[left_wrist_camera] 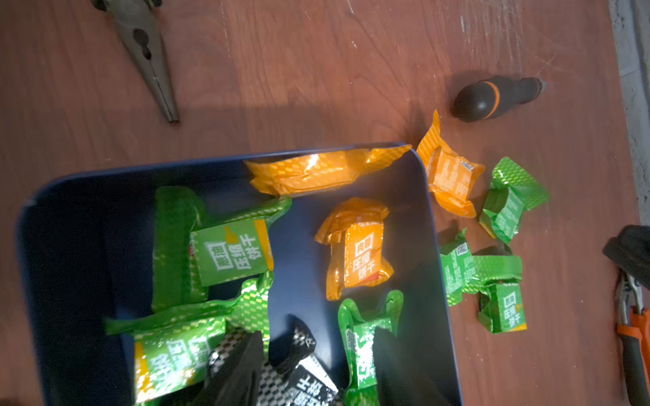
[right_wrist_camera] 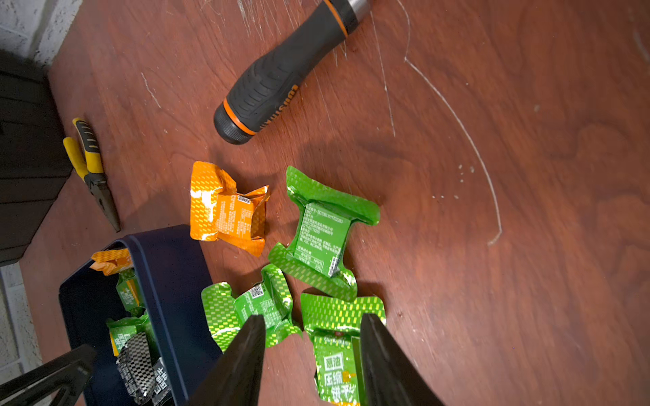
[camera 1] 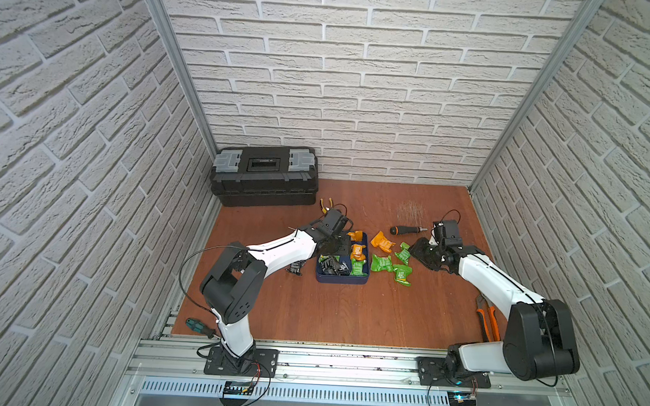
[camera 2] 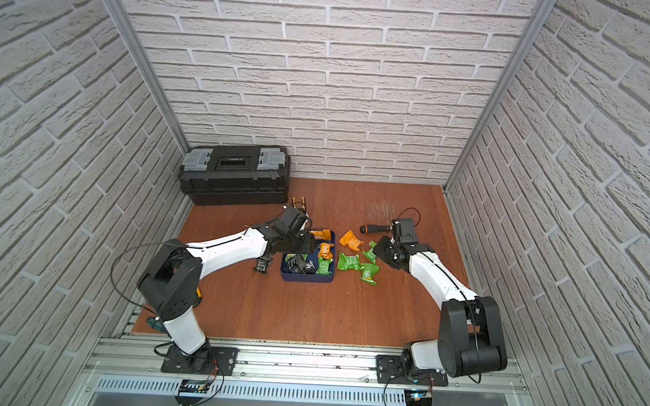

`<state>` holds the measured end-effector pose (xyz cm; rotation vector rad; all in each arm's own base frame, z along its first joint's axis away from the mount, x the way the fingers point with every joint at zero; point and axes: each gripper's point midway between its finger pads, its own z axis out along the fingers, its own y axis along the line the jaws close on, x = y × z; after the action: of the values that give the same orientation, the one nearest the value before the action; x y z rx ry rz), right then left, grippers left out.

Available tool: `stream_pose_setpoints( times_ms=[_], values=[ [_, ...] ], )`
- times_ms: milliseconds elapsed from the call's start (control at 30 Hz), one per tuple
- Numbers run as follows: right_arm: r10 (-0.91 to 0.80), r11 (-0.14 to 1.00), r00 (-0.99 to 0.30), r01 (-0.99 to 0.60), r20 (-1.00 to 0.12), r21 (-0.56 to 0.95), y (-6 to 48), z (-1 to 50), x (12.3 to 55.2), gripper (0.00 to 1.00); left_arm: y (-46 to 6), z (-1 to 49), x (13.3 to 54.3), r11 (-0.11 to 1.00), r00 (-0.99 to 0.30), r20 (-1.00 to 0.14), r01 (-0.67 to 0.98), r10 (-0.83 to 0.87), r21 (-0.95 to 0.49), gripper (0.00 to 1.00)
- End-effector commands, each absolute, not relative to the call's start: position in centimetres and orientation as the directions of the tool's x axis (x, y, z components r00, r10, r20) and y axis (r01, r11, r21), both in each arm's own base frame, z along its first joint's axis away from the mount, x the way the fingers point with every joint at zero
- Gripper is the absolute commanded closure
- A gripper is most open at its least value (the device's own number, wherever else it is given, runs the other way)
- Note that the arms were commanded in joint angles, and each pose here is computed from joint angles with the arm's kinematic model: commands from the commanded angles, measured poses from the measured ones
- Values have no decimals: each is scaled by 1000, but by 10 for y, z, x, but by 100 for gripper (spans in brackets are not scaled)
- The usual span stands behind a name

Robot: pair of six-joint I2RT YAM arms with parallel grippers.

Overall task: Take the cookies out of the storage box
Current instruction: Place the cookie at the center of the board, then pick up the cookie from the storage box.

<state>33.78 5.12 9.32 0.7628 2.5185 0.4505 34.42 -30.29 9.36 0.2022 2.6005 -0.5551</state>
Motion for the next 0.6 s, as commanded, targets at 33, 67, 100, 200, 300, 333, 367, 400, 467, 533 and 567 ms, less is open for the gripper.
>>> stream_pose_setpoints(
  times_ms=[33, 67, 100, 200, 300, 333, 367, 400, 467, 533, 567],
  values=[
    [568, 810, -744, 429, -353, 400, 48, 95, 322, 51, -316, 87, 348, 923, -867, -481, 281, 127, -264, 43],
    [568, 810, -744, 430, -353, 398, 48, 95, 321, 50, -317, 86, 348, 928, -866, -479, 287, 146, -237, 43],
    [567, 811, -744, 429, -353, 397, 48, 95, 320, 50, -316, 83, 349, 934, -865, -473, 291, 165, -206, 43],
    [569, 810, -743, 431, -353, 398, 47, 95, 318, 50, -317, 78, 351, 941, -862, -466, 302, 201, -153, 42],
    [574, 806, -740, 434, -352, 403, 48, 94, 318, 50, -321, 73, 352, 939, -858, -462, 317, 223, -136, 42],
    [574, 806, -739, 434, -352, 404, 48, 94, 319, 50, -323, 71, 353, 937, -856, -461, 326, 234, -130, 41],
    [575, 805, -740, 435, -350, 403, 48, 93, 319, 50, -326, 69, 353, 934, -854, -460, 334, 243, -126, 41],
    [574, 805, -740, 434, -351, 403, 48, 93, 319, 50, -329, 67, 353, 932, -852, -458, 342, 253, -119, 40],
    [576, 804, -741, 437, -346, 403, 48, 92, 319, 50, -334, 64, 355, 928, -846, -459, 355, 270, -110, 40],
    [575, 805, -740, 436, -348, 403, 48, 93, 319, 50, -339, 59, 357, 925, -846, -455, 364, 278, -112, 39],
    [576, 805, -740, 436, -348, 403, 48, 93, 320, 50, -342, 59, 357, 921, -844, -456, 370, 281, -118, 39]
  ],
)
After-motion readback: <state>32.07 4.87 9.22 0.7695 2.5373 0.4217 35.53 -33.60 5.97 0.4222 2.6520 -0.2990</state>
